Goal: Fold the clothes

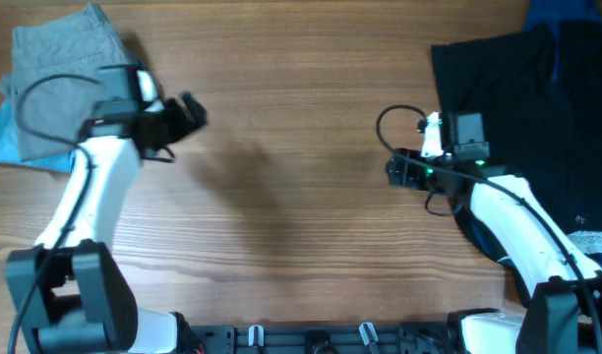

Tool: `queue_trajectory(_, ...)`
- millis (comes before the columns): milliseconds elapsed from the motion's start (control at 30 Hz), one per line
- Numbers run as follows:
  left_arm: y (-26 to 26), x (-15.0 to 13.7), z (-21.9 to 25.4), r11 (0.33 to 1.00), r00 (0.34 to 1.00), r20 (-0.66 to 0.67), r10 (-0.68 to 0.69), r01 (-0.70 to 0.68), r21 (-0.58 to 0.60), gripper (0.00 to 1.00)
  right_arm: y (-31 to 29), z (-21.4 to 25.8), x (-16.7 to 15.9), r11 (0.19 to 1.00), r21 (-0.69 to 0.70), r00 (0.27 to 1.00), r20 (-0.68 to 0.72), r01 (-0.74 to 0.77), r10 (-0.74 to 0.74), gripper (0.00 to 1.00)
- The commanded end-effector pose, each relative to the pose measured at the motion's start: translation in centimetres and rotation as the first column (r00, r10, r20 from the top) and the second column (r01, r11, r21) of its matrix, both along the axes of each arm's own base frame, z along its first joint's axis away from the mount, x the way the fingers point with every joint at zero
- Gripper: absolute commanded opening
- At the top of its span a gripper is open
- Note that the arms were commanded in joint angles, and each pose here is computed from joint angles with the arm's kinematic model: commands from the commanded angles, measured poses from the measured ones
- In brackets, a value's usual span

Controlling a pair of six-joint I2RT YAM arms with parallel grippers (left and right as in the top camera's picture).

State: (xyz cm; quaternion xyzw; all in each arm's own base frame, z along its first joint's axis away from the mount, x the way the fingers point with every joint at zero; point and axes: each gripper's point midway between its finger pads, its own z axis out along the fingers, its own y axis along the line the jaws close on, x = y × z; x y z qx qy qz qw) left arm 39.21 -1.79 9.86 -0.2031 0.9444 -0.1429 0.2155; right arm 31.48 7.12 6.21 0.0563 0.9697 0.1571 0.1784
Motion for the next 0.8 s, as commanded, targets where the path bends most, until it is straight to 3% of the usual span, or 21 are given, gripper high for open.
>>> queue_trajectory(0,-2.9,-3.5,-0.9,0.988,0.986,-0.130,-0.106,0.119,0.097,1.00,-1.7,2.9,1.3,1.000,0.004,0.999,0.045,-0.031,0.030,0.82)
queue_trajectory(100,-4.1,-7.4,-2.0,0.977,0.946,-0.283,-0.158,0.192,0.095,1.00,-3.3,3.4,0.1,0.999,-0.027,0.999,-0.021,-0.028,0.028,0.99)
queue_trajectory(233,-2.7,-13.1,-2.5,0.969,0.856,-0.502,-0.119,0.211,0.131,1.00,-4.4,3.9,-2.0,1.000,-0.018,0.993,-0.119,0.012,-0.014,0.99)
queue_trajectory(367,-1.3,-14.7,-1.3,0.959,0.849,-0.525,-0.069,0.201,0.199,1.00,-4.6,4.7,-3.5,0.999,-0.007,0.987,-0.150,0.049,-0.050,0.99)
queue_trajectory(500,-1.4,-14.0,2.7,0.964,0.933,-0.350,-0.086,0.167,0.208,1.00,-4.8,7.8,-4.0,0.998,-0.023,0.998,-0.036,0.053,-0.054,0.99)
queue_trajectory(567,-1.4,-13.9,6.1,0.968,0.976,-0.194,-0.094,0.135,0.211,1.00,-5.0,10.8,-3.9,0.997,-0.040,0.993,0.102,0.065,-0.060,1.00)
queue_trajectory(667,-1.3,-14.3,10.2,0.973,0.995,-0.001,-0.095,0.093,0.210,0.97,-5.9,13.6,-4.3,0.989,-0.073,0.965,0.242,0.125,-0.104,1.00)
queue_trajectory(767,-0.9,-15.7,14.2,0.977,0.971,0.223,-0.089,0.041,0.210,1.00,-6.8,15.7,-5.8,0.977,-0.084,0.913,0.378,0.198,-0.153,1.00)
